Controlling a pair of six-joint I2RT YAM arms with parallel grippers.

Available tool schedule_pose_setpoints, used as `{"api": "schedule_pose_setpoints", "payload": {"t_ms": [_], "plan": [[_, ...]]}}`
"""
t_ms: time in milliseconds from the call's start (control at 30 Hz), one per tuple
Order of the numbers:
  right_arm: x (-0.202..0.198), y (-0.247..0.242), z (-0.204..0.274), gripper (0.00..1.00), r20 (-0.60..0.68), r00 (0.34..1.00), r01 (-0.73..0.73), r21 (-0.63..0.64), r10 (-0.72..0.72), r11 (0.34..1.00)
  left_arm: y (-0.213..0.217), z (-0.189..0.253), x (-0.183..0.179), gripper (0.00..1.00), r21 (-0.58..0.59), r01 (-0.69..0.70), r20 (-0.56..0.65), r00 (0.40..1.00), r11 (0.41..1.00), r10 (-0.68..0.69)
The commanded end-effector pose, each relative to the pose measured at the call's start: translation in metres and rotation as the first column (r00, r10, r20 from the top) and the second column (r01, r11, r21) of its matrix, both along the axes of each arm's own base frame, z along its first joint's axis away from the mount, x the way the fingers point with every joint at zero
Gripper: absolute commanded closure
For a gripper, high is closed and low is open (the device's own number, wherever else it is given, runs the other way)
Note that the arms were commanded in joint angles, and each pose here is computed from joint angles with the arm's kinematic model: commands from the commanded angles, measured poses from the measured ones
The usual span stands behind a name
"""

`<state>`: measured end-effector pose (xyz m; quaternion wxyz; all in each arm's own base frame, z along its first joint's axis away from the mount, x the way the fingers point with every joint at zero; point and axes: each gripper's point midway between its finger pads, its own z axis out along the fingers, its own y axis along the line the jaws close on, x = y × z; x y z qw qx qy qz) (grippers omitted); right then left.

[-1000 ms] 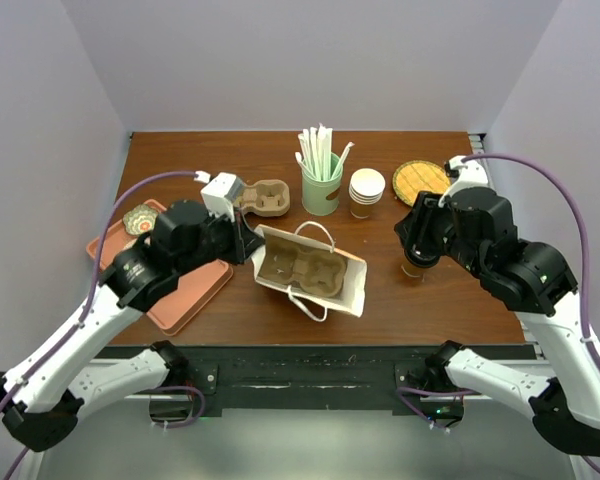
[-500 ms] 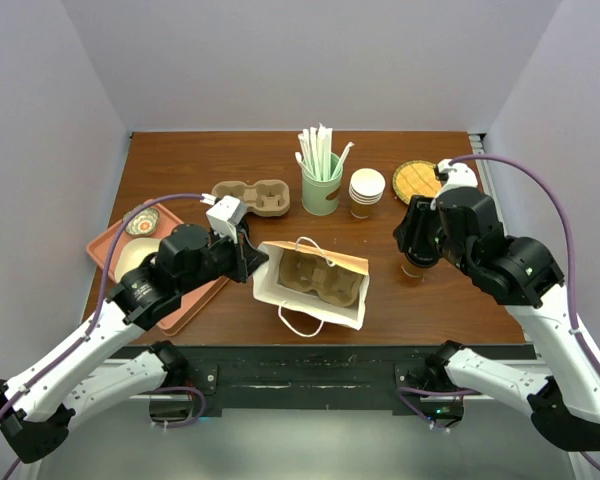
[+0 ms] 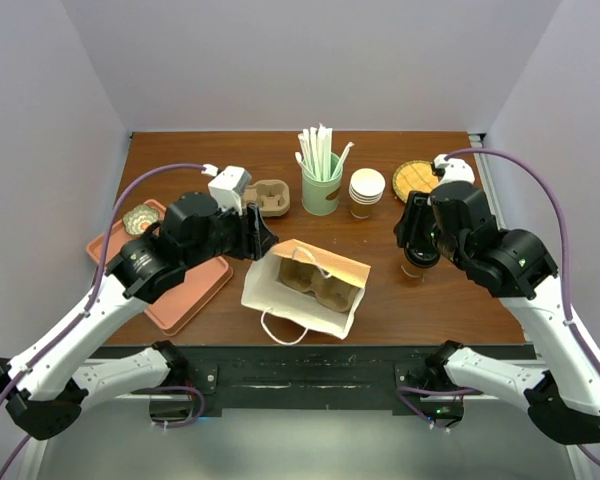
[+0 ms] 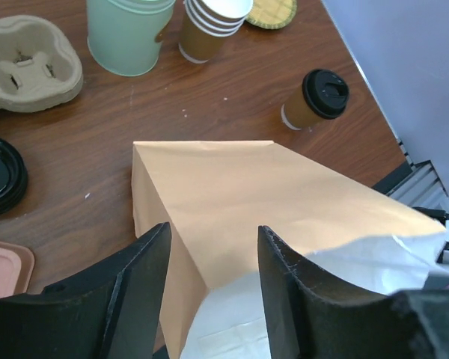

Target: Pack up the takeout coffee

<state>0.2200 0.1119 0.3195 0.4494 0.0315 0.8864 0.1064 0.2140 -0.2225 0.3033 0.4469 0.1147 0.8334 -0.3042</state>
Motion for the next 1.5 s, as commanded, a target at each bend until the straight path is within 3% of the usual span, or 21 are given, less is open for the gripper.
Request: {"api": "schedule_pose_setpoints", "payload": {"t_ms": [0,167,400,567,733,867,1000,1133,1233,1300,1333,1367,1433,1467], "plan": [[0.003,-0.007,0.018,0.52,0.037,0.998,0.057,0.012,-0.057,0.998,0.006,-0.001,0.005,0.45,0.070,-0.040,-0.048,0.998,0.997,0.044],[0.002,-0.004,0.026,0.53,0.047,0.998,0.048,0.038,-0.049,0.998,0.005,-0.008,0.005,0.45,0.112,-0.028,-0.076,0.996,0.993,0.037],[-0.020,0.043,-0.007,0.52,-0.111,0.976,-0.168,0.147,0.185,0.975,0.003,-0.006,0.013,0.44,0.105,-0.070,-0.084,0.993,0.992,0.079],[-0.049,0.080,-0.022,0.52,-0.139,0.902,-0.361,0.281,0.410,0.889,0.014,-0.008,0.018,0.41,0.159,-0.124,-0.092,0.986,0.979,0.140],[-0.079,0.086,-0.038,0.52,-0.086,0.872,-0.446,0.265,0.482,0.855,0.044,-0.039,0.031,0.37,0.284,-0.214,-0.133,0.956,0.935,0.260],[-0.102,0.102,-0.066,0.53,-0.122,0.837,-0.487,0.280,0.534,0.828,0.067,-0.068,0.042,0.37,0.288,-0.231,-0.249,0.919,0.929,0.306],[-0.117,0.137,-0.077,0.52,-0.113,0.803,-0.549,0.238,0.585,0.801,0.072,-0.070,0.046,0.35,0.291,-0.243,-0.253,0.913,0.925,0.320],[-0.176,0.183,-0.086,0.48,-0.079,0.667,-0.733,0.103,0.741,0.672,0.080,-0.090,0.042,0.34,0.312,-0.238,-0.334,0.879,0.920,0.341],[-0.208,0.193,-0.090,0.44,-0.063,0.622,-0.782,-0.008,0.780,0.623,0.090,-0.099,0.040,0.34,0.314,-0.277,-0.354,0.853,0.908,0.382],[-0.221,0.197,-0.095,0.42,-0.048,0.621,-0.784,-0.028,0.782,0.620,0.091,-0.101,0.037,0.34,0.301,-0.291,-0.368,0.843,0.908,0.392],[-0.241,0.197,-0.096,0.41,-0.037,0.587,-0.810,-0.037,0.809,0.586,0.090,-0.100,0.039,0.34,0.291,-0.295,-0.364,0.845,0.910,0.391],[-0.242,0.197,-0.095,0.40,0.003,0.622,-0.782,-0.051,0.783,0.621,0.089,-0.101,0.037,0.34,0.283,-0.294,-0.367,0.846,0.913,0.386],[-0.269,0.203,-0.100,0.35,0.025,0.578,-0.812,-0.091,0.816,0.577,0.088,-0.099,0.039,0.34,0.272,-0.293,-0.358,0.853,0.917,0.379],[-0.273,0.208,-0.093,0.33,0.062,0.589,-0.799,-0.105,0.806,0.592,0.088,-0.099,0.039,0.34,0.270,-0.290,-0.352,0.858,0.918,0.375]]}}
